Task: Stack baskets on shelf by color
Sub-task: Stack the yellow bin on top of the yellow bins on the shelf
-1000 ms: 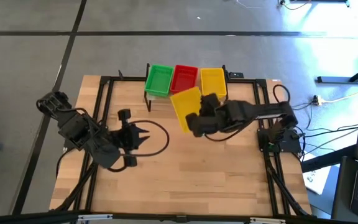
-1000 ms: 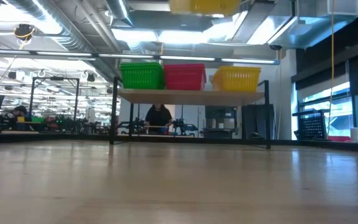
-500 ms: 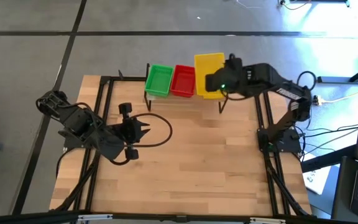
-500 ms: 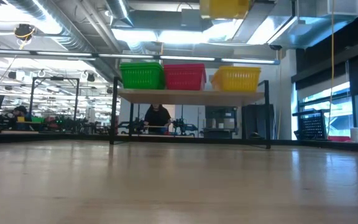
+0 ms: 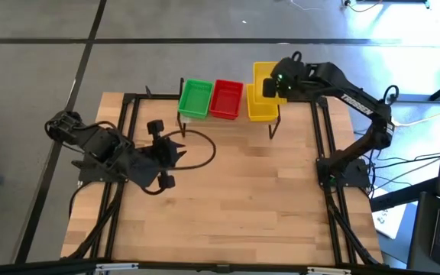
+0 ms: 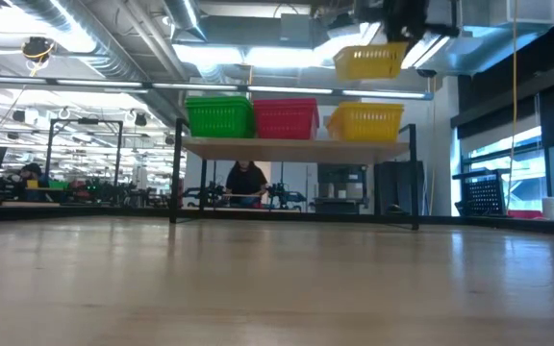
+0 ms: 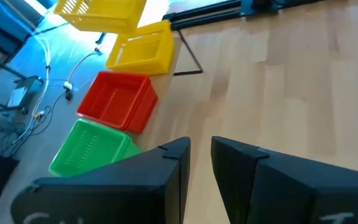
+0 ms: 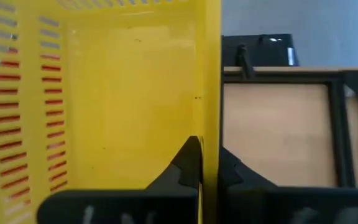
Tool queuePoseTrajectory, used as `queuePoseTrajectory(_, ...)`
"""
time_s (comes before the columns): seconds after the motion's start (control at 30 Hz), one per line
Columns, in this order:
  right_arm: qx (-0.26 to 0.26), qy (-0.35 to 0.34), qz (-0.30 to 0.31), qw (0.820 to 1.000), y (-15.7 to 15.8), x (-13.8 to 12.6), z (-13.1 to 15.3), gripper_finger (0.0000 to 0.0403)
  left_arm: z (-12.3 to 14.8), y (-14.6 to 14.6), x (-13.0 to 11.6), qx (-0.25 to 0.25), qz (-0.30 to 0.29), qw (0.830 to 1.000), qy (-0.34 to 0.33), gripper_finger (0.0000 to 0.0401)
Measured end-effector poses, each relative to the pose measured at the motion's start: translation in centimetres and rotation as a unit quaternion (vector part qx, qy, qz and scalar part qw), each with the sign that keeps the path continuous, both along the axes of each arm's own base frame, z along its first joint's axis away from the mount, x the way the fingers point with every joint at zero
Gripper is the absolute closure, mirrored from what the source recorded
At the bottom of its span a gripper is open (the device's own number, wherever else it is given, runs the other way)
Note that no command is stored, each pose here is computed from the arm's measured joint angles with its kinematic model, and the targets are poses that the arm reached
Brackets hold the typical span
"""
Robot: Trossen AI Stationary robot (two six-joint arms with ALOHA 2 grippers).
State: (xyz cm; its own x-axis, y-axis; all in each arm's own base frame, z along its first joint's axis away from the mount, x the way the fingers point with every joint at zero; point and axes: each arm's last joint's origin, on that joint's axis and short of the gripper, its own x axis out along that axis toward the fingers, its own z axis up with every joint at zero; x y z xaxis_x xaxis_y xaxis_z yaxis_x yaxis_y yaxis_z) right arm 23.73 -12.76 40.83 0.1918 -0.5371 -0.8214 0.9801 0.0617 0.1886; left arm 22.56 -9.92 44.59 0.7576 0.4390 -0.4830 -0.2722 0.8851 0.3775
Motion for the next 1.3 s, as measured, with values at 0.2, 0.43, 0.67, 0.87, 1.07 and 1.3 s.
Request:
queuePoseTrajectory(0.2, 0.033, -0.017, 0.034, 0.999, -3.3, 0.3, -2.8, 0.0403, 0.0, 1.2, 0.5, -0.011, 0.033, 0.999, -0.007, 0.0344)
queuePoseTrajectory(0.43, 0.079, -0.006, 0.023, 0.997, -4.6, -0.1, -6.2, 0.0403, 0.0, 2.0, 0.8, -0.011, 0.051, 0.999, -0.007, 0.0344)
queuePoseTrajectory(0.67, 0.083, -0.021, 0.032, 0.996, -4.9, 0.3, -7.3, 0.0403, 0.0, 2.9, 1.1, -0.011, 0.069, 0.998, -0.008, 0.0344)
queuePoseTrajectory(0.87, 0.094, -0.02, 0.074, 0.993, -5.0, 0.3, -7.3, 0.0382, 0.0, 3.4, 1.2, -0.009, 0.078, 0.997, -0.006, 0.0344)
queuePoseTrajectory(1.07, 0.094, -0.031, 0.063, 0.993, -5.0, 0.3, -7.2, 0.0354, 0.0, 3.7, 1.3, -0.009, 0.084, 0.996, -0.006, 0.0344)
queuePoseTrajectory(1.3, 0.074, -0.05, 0.067, 0.994, -3.9, -0.5, -5.7, 0.0354, 0.0, 3.7, 1.3, -0.009, 0.084, 0.996, -0.006, 0.0344)
